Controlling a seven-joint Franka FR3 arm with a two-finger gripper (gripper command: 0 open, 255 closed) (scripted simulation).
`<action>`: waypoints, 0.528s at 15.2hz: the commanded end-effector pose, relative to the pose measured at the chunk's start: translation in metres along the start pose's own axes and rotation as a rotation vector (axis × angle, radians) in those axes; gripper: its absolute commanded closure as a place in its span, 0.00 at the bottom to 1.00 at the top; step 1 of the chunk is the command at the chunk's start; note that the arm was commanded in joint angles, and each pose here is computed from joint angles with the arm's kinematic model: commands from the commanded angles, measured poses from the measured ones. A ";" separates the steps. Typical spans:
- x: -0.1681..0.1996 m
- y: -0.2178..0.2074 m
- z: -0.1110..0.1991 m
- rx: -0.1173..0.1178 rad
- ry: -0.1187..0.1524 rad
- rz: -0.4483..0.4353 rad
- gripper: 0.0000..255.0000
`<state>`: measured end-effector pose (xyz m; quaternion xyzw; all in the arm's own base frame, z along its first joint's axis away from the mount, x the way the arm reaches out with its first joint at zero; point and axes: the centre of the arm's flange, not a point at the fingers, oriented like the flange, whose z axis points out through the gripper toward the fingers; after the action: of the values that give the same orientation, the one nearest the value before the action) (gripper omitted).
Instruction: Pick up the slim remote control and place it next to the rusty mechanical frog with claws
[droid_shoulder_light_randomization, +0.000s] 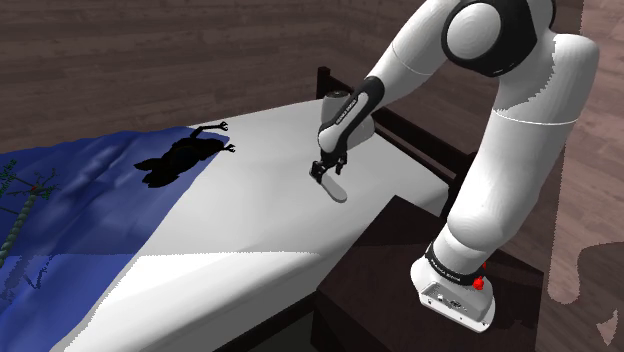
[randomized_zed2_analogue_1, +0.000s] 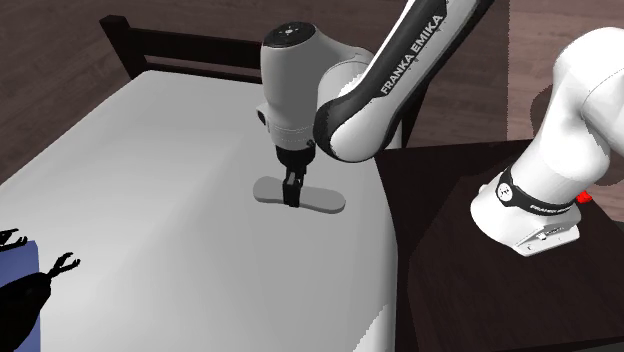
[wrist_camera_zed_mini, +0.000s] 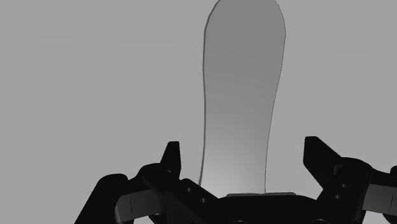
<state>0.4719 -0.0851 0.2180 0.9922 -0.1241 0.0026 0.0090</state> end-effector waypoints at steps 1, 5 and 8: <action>-0.001 0.000 0.009 0.000 0.001 0.000 0.00; -0.001 0.000 0.023 0.000 0.001 0.000 0.00; -0.001 0.000 0.023 0.000 0.001 0.000 0.00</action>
<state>0.4712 -0.0856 0.1953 0.9922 -0.1243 0.0029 0.0091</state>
